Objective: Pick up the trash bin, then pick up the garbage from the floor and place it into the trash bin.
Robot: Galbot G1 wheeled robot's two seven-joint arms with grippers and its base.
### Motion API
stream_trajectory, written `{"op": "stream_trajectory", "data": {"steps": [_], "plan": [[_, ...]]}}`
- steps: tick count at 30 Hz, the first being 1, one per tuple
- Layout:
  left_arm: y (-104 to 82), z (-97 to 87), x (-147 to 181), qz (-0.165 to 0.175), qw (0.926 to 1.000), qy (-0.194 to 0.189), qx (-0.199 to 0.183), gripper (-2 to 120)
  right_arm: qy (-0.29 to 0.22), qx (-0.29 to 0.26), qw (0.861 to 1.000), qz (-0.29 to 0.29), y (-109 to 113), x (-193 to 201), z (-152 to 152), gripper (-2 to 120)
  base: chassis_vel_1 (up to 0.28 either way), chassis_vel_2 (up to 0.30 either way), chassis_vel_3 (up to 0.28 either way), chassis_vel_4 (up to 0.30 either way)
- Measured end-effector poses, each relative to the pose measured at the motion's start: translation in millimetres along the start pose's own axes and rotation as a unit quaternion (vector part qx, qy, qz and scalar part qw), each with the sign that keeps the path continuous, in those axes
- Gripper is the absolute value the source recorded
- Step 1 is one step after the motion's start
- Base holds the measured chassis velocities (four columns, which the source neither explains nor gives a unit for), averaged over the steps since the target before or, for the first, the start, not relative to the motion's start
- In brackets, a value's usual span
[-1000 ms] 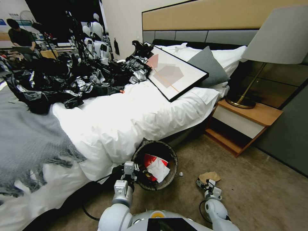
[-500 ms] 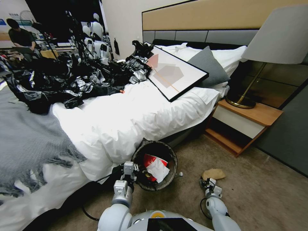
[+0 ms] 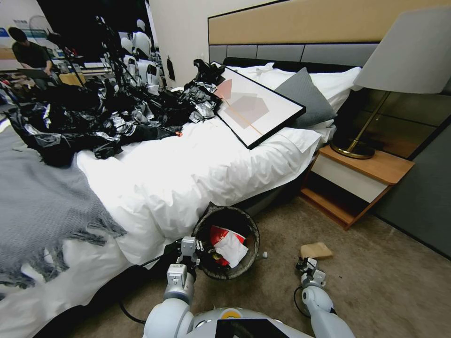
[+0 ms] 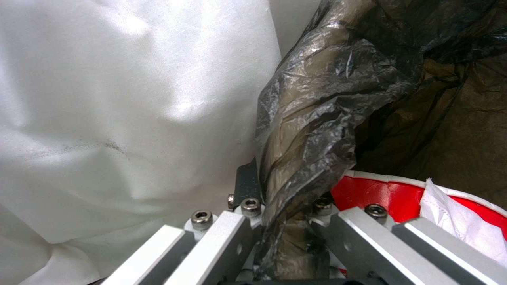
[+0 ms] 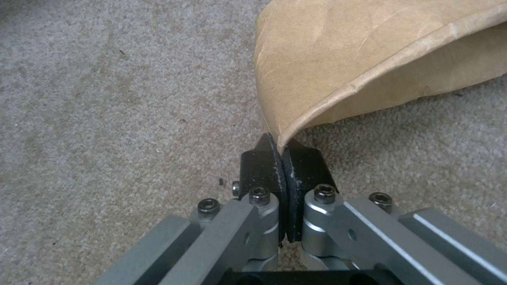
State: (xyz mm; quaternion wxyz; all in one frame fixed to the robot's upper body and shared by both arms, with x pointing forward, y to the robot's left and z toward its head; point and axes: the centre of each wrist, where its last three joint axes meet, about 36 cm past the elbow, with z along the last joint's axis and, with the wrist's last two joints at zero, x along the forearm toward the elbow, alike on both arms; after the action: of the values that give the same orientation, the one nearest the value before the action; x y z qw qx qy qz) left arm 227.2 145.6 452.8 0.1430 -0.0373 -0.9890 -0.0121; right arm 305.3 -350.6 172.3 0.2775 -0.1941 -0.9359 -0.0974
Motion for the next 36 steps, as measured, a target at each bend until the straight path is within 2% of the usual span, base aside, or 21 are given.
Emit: {"op": "stream_trajectory", "data": {"steps": [9,12,13,14,16,17,19,20,21,22,24,25,26,27,28,29,33,34,35,36], "plan": [[-0.4,0.1,0,0.001,1.0,0.0,-0.001,0,-0.025,0.009,1.0,-0.002,0,2,-4,0,0.0,0.0,0.0,0.0],[-0.4,0.4,0,0.001,1.0,0.001,-0.001,0,-0.086,0.029,0.996,-0.014,7,11,-21,0,0.0,0.0,0.0,0.0],[-0.4,0.4,0,0.001,1.0,0.001,-0.001,0,-0.086,0.029,0.996,-0.014,7,11,-21,0,0.0,0.0,0.0,0.0],[-0.5,0.9,0,0.001,1.0,0.001,-0.001,0,-0.108,0.036,0.993,-0.022,10,16,-27,0,0.0,0.0,0.0,0.0],[-1.2,2.2,-1,0.002,1.0,0.003,-0.002,0,-0.182,0.053,0.98,-0.065,23,34,-48,0,0.0,0.0,0.0,0.0],[-1.2,2.2,-1,0.002,1.0,0.003,-0.002,0,-0.182,0.053,0.98,-0.065,23,34,-48,0,0.0,0.0,0.0,0.0],[-2.3,2.7,-1,0.003,1.0,0.004,-0.002,0,-0.254,0.059,0.958,-0.12,42,58,-74,0,0.0,0.0,0.0,0.0],[-2.4,2.9,-1,0.003,1.0,0.004,-0.002,0,-0.289,0.06,0.943,-0.153,54,73,-89,0,0.0,0.0,0.0,0.0],[-2.4,2.9,-1,0.003,1.0,0.004,-0.002,0,-0.289,0.06,0.943,-0.153,54,73,-89,0,0.0,0.0,0.0,0.0],[-2.3,3.0,-1,0.003,1.0,0.004,-0.002,0,-0.315,0.061,0.929,-0.183,63,87,-100,0,0.0,0.0,0.0,0.0],[-2.3,3.8,-1,0.004,1.0,0.005,-0.003,0,-0.369,0.07,0.892,-0.252,84,120,-122,0,0.0,0.0,0.0,0.0],[-2.3,3.8,-1,0.004,1.0,0.005,-0.003,0,-0.369,0.07,0.892,-0.252,84,120,-122,0,0.0,0.0,0.0,0.0],[-2.4,4.6,-1,0.004,1.0,0.006,-0.003,0,-0.384,0.075,0.878,-0.275,92,131,-127,0,0.0,0.0,0.0,0.0],[-3.1,5.7,-2,0.005,1.0,0.008,-0.003,0,-0.408,0.084,0.854,-0.312,103,150,-137,0,0.0,0.0,0.0,0.0],[-3.7,6.4,-2,0.006,0.9999,0.009,-0.003,0,-0.422,0.088,0.837,-0.336,110,163,-144,0,0.0,0.0,0.0,0.0],[-3.7,6.4,-2,0.006,0.9999,0.009,-0.003,0,-0.422,0.088,0.837,-0.336,110,163,-144,0,0.0,0.0,0.0,0.0],[-5.3,6.8,-2,0.009,0.9999,0.009,-0.003,0,-0.447,0.094,0.783,-0.423,130,201,-163,0,0.0,0.0,0.0,0.0],[-5.3,6.8,-2,0.009,0.9999,0.009,-0.003,0,-0.447,0.094,0.783,-0.423,130,201,-163,0,0.0,0.0,0.0,0.0],[-5.4,7.0,-2,0.009,0.9999,0.01,-0.003,0,-0.442,0.097,0.769,-0.452,134,207,-163,0,0.0,0.0,0.0,0.0],[-5.7,7.2,-2,0.01,0.9999,0.01,-0.003,0,-0.435,0.098,0.761,-0.471,137,209,-160,0,0.0,0.0,0.0,0.0]]}}
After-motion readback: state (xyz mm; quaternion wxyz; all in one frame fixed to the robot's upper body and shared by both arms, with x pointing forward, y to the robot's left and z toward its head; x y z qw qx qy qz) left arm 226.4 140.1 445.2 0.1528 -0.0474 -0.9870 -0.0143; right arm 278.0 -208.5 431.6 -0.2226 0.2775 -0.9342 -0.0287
